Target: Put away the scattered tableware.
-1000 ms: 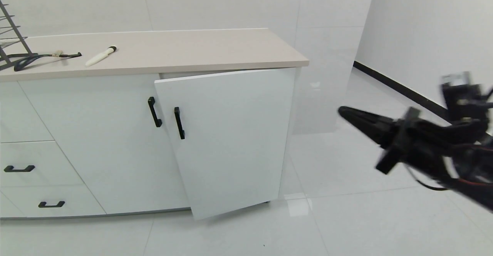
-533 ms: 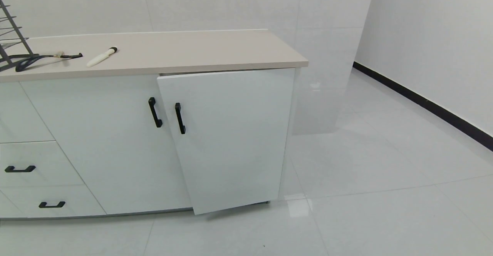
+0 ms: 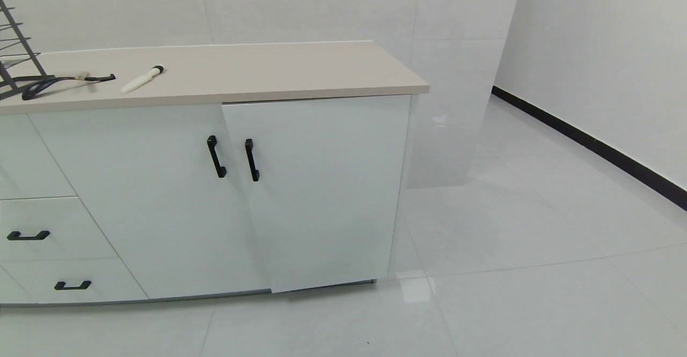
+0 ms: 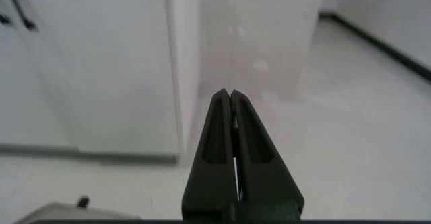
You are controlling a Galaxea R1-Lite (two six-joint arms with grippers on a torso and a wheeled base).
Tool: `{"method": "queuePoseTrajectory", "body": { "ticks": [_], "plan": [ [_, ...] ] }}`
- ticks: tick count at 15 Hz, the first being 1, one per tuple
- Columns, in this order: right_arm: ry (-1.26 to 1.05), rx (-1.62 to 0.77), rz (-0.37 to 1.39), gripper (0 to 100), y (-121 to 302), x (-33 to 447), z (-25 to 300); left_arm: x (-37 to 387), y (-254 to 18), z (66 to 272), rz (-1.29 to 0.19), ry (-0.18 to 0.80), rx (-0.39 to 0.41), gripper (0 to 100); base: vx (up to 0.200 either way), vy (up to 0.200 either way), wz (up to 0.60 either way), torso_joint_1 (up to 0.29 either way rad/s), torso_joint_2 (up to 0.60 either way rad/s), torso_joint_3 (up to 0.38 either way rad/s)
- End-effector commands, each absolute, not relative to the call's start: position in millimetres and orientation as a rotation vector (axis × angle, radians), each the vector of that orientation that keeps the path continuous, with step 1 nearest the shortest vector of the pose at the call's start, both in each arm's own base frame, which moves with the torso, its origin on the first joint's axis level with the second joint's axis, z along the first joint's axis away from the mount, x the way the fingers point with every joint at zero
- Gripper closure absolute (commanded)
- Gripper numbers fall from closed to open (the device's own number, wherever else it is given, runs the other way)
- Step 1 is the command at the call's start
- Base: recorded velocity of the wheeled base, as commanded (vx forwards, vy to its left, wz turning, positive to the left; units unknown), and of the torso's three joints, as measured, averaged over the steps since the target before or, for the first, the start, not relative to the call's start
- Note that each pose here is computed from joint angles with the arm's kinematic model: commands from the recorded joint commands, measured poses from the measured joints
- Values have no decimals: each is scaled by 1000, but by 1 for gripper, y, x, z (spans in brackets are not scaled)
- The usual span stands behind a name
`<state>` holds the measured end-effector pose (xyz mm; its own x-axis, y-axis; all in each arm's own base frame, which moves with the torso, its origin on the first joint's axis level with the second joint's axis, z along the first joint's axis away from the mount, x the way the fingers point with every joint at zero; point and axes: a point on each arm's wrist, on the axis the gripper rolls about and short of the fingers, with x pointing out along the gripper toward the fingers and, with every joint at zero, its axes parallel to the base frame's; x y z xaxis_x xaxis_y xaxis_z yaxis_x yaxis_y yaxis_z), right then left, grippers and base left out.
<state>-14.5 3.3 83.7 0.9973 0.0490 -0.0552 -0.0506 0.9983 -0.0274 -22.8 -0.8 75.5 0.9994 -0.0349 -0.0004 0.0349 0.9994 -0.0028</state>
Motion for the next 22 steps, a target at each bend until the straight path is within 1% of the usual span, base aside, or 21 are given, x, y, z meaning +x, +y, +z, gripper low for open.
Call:
{"method": "queuePoseTrajectory", "body": {
  "ticks": [1,3,5,7,12,20,22],
  "plan": [
    [88,-37,-15,100,2,-16,77,-23,-1,75,-35,0,-2,0,0,0,0,0,0,0],
    [86,-35,-18,100,2,-16,77,-23,-1,75,-35,0,-2,0,0,0,0,0,0,0],
    [43,-30,67,100,0,-19,76,-23,-1,75,-37,0,-2,0,0,0,0,0,0,0],
    [21,-16,40,100,1,-21,76,-23,-1,75,-35,0,-3,0,0,0,0,0,0,0],
    [15,0,40,100,1,-22,76,-23,-1,75,-34,0,0,0,0,0,0,0,0,0],
    [15,0,38,100,1,-22,76,-23,-1,75,-34,0,0,0,0,200,0,4,3,4],
    [15,0,40,100,1,-22,76,-23,-1,75,-34,0,0,0,200,200,0,5,5,2]
  ]
}}
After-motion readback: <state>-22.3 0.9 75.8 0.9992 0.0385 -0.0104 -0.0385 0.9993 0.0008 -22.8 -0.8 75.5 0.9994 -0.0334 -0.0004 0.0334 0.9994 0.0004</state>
